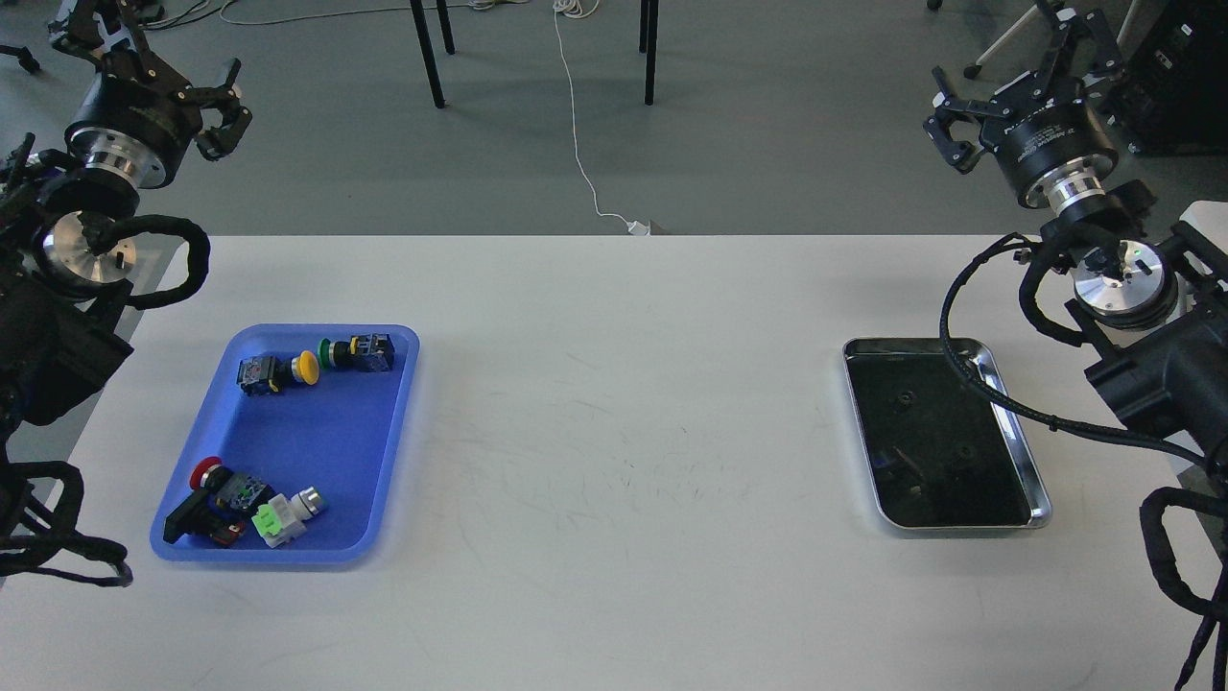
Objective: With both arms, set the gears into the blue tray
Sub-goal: 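Move the right gripper over the metal tray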
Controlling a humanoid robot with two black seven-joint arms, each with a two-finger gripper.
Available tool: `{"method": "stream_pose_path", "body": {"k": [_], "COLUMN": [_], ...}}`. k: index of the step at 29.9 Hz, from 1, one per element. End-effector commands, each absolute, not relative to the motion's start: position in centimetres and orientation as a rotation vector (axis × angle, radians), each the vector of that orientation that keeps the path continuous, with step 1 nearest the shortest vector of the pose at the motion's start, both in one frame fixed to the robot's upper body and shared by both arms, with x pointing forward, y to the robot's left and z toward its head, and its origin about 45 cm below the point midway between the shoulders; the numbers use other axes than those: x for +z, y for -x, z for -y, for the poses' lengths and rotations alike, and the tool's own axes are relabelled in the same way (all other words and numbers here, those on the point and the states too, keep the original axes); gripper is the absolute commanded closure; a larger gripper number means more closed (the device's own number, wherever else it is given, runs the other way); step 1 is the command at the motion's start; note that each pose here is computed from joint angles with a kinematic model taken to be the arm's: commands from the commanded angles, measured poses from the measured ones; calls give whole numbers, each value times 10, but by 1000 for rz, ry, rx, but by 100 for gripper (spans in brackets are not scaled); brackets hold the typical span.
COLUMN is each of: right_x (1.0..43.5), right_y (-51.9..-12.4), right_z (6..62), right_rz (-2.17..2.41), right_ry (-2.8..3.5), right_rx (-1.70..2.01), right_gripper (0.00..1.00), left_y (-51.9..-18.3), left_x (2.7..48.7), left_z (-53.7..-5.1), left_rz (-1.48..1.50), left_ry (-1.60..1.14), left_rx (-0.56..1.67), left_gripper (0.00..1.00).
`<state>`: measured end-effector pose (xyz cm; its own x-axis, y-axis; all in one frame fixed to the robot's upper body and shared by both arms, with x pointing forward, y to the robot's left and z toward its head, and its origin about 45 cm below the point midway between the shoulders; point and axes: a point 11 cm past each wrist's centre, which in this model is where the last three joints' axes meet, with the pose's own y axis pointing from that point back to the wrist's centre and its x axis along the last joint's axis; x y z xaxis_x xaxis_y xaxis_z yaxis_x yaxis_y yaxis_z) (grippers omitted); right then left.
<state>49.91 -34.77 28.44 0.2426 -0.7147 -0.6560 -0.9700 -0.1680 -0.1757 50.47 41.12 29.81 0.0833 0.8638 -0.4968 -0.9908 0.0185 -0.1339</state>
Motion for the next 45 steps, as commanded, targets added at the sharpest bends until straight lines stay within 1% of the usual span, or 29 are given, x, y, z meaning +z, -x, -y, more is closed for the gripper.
{"method": "stream_pose_path", "body": {"k": [1, 9, 11, 14, 19, 23, 28, 33, 36, 39, 42, 45], "right_x": [285, 289, 301, 336, 375, 391, 386, 377, 357, 334, 314, 301], "right_y": [-499, -499, -499, -503, -518, -522, -507, -497, -482, -469, -460, -457], "right_z": [349, 351, 359, 360, 314, 291, 246, 229, 221, 226, 229, 230], "right_rz": [-1534, -1544, -1553, -1549, -1541, -1543, -1397, -1225, -1009, -674, -307, -56], "right_ry": [1955, 1976, 2003, 2136, 2498, 2719, 3228, 3517, 3689, 3872, 3957, 3944], "right_rx": [582, 564, 520, 411, 210, 48, -409, -852, -1100, -1477, -1790, -2039], "right_gripper": [1, 1, 1, 1, 1, 1, 1, 3, 4, 4, 5, 6], "left_y": [-504, -504, -504, -504, -504, -505, -506, -508, -508, -508, -508, -507], "left_x": [298, 301, 301, 301, 305, 306, 304, 304, 301, 300, 300, 300], "left_z": [-414, -415, -416, -416, -417, -417, -412, -404, -401, -401, -400, -401], "left_rz": [-307, -302, -303, -304, -303, -302, -309, -311, -320, -320, -319, -313], "left_ry": [500, 503, 505, 510, 528, 525, 526, 508, 497, 494, 496, 503], "left_rx": [1481, 1482, 1482, 1483, 1484, 1482, 1473, 1449, 1444, 1443, 1443, 1446], "left_gripper": [2, 2, 2, 2, 2, 2, 2, 2, 2, 2, 2, 2]}}
